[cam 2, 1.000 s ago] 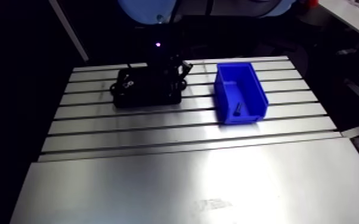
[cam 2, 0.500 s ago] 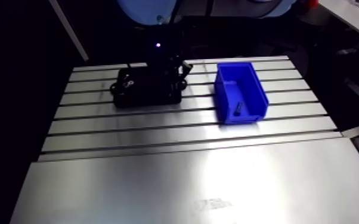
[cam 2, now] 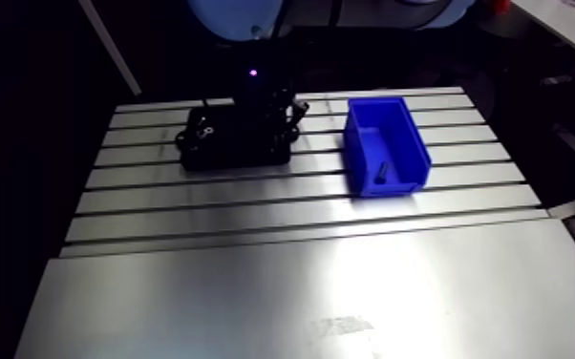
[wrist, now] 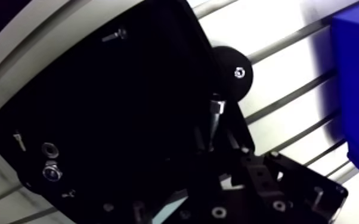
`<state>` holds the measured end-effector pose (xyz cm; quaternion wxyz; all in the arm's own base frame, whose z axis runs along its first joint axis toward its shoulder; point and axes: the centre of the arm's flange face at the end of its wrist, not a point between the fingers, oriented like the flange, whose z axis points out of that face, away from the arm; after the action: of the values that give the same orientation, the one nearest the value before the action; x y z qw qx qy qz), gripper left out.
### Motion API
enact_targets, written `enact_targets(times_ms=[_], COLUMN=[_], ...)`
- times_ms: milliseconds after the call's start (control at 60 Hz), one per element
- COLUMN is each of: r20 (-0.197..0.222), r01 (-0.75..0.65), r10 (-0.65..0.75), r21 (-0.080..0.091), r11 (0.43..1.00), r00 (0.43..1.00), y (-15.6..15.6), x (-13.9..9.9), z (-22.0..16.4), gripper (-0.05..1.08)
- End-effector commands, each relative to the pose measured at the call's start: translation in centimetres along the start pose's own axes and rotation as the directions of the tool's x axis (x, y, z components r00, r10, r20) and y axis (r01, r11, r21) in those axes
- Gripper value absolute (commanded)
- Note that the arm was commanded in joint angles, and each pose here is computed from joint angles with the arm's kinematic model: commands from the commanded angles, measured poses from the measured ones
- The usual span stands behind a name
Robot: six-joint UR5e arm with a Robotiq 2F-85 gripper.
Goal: Pick up the M10 bolt from the tray and put it into the blue bin.
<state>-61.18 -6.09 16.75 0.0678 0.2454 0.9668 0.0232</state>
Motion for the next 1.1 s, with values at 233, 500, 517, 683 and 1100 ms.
enact_targets(times_ms=[233,500,517,683,1100], r20=[0.001,0.001,0.001,0.008,-0.007], r01=[0.001,0.001,0.001,0.000,0.005], r10=[-0.001,-0.001,-0.001,0.000,-0.005], r21=[-0.001,-0.001,-0.001,-0.005,0.010], r11=[1.000,1.000,1.000,1.000,1.000], r00=[1.000,1.000,1.000,1.000,1.000], y=[0.0,-0.1,-0.1,0.0,-0.2], x=[0.0,0.0,0.0,0.0,0.1], z=[0.1,0.1,0.1,0.5,-0.5], gripper=[0.76,0.79,0.79,0.79,1.03])
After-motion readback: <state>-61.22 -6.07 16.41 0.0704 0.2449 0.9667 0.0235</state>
